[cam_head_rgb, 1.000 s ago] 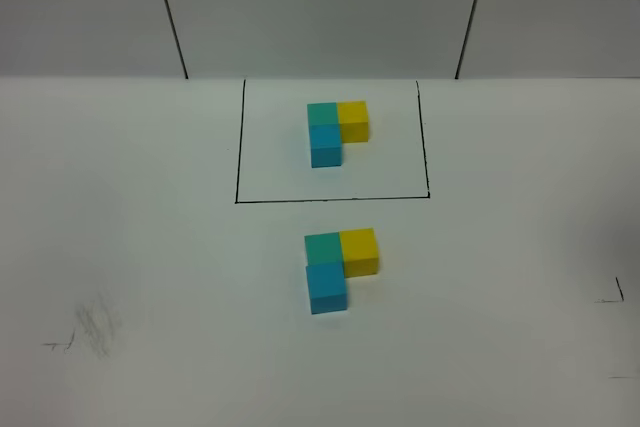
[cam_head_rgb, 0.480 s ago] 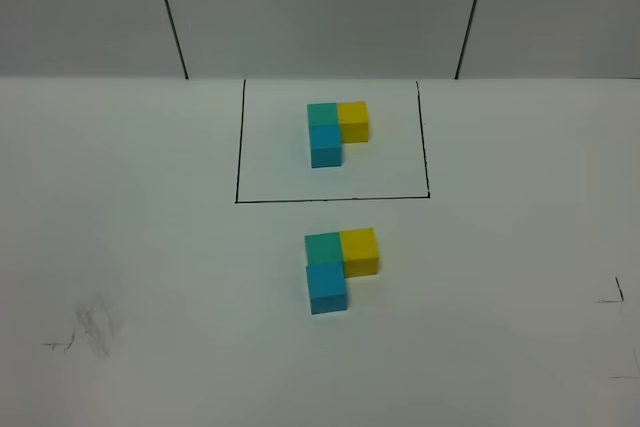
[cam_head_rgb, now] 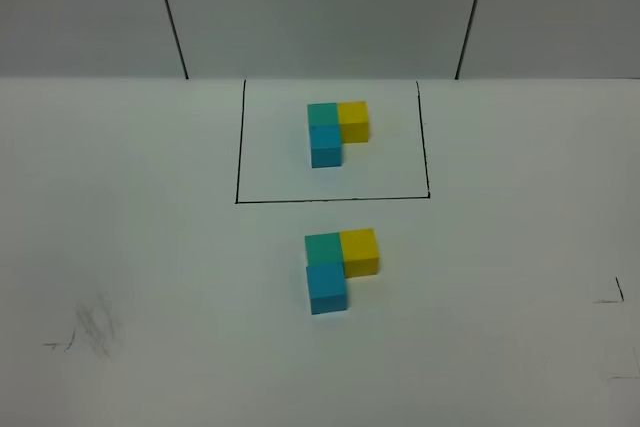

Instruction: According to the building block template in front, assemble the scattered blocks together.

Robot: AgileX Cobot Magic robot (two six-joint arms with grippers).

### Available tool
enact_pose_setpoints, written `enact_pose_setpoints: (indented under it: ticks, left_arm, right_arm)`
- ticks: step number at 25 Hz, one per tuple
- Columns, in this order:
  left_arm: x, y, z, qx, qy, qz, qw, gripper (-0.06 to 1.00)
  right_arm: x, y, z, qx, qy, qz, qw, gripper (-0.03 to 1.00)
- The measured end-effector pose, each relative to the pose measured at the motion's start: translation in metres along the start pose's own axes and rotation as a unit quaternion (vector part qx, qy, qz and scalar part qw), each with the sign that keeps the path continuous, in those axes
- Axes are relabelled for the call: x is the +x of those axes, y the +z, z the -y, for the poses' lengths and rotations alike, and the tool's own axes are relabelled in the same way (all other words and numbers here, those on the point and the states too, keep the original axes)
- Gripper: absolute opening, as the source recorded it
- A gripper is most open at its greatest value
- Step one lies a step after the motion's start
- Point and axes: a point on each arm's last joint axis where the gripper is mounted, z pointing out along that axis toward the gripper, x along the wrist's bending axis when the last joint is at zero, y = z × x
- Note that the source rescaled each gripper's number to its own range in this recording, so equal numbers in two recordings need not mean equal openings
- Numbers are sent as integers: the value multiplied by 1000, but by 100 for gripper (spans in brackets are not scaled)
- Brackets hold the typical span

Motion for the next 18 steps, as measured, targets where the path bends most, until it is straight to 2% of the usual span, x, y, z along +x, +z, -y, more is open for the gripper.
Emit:
enact_pose_setpoints:
  ticks: [3, 10, 15, 18]
  left_arm:
    - [0, 0, 0, 0, 0, 0, 1000, 65]
    - [0, 0, 0, 0, 0, 0, 1000, 65]
    - [0, 0, 0, 0, 0, 0, 1000, 65]
    - [0, 0, 0, 0, 0, 0, 1000, 65]
  right_arm:
    - [6, 22, 15, 30, 28, -11, 999, 100]
    - [15, 57, 45, 90, 32, -30, 995, 100]
    - [17, 60, 47, 87, 28, -40, 995, 100]
    - [17, 60, 47, 86, 28, -40, 995, 95]
